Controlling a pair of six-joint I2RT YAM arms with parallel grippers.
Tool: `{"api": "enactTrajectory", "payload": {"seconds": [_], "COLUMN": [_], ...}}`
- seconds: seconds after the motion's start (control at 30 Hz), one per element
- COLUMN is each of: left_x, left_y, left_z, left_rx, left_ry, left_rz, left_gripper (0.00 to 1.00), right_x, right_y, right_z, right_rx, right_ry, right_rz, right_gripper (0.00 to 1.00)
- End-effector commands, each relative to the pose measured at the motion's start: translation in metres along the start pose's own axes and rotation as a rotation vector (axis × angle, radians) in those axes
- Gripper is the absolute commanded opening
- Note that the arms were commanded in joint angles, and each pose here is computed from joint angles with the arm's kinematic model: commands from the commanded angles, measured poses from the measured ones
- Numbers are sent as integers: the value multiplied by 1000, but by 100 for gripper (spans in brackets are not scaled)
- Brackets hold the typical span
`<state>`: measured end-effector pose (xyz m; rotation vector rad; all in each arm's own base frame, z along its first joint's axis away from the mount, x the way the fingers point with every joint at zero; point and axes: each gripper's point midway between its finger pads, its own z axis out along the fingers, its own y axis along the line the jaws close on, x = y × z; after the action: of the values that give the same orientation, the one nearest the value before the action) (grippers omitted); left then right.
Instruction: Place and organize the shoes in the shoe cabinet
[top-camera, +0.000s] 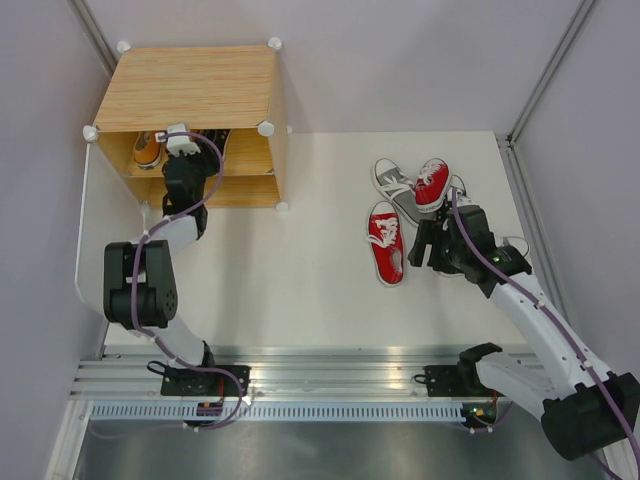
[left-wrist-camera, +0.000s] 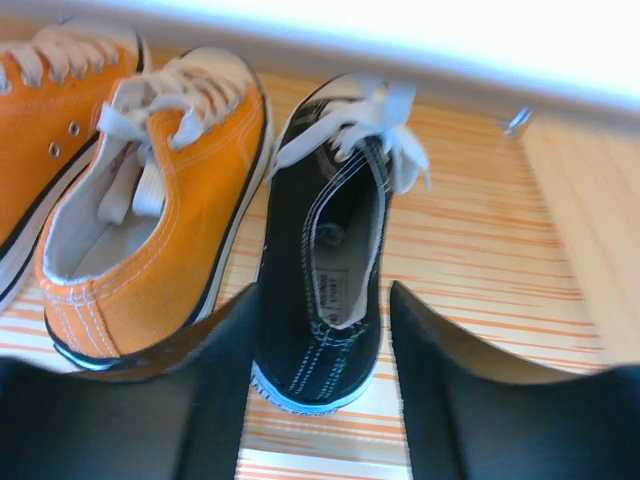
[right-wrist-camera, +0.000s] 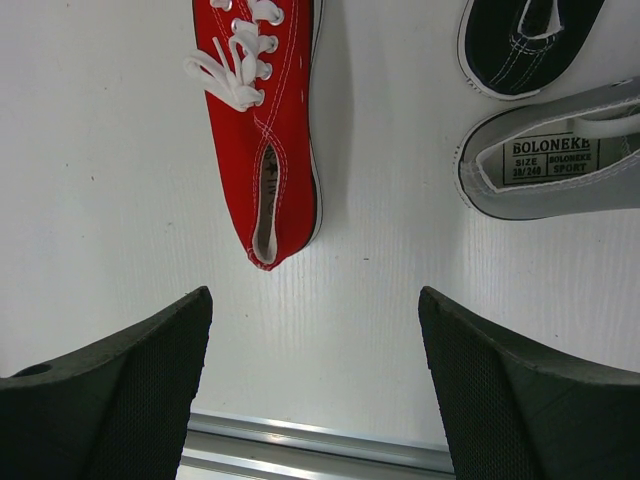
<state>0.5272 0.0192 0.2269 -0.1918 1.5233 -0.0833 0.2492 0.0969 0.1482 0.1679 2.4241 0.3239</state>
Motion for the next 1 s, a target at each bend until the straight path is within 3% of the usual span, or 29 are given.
{"api": "enactTrajectory", "payload": {"seconds": [0.0,0.23,0.53,0.73,0.9,0.97], "left_x": [-42,-45,-15,-7,-14,-29], "left_y": [-15,-16,-15,-6,-15,-19], "left_z": [-10,-41,-129,-195,-240,-252], "left_rx": [66,53,-8,-114,-99,-80], "left_ry": [-99,-54,187,377,459,440], "left_rz": [-28,-69,-201,-174,-142,-130], "left_gripper": [61,79,98,100,100,100], "right_x": [-20,-30,-53,-82,-120,-128], "right_y": [6,3,-16,-40,-62,-67], "right_z": [-10,-18,-19,-9,15,33], "right_rx": [-16,3,150,347,439,446], "right_ry": [-77,-122,-177,-209,-246,-235], "right_rz": [-2,-25,15,105,204,231], "right_gripper": [88,88,87,87,85,85]}}
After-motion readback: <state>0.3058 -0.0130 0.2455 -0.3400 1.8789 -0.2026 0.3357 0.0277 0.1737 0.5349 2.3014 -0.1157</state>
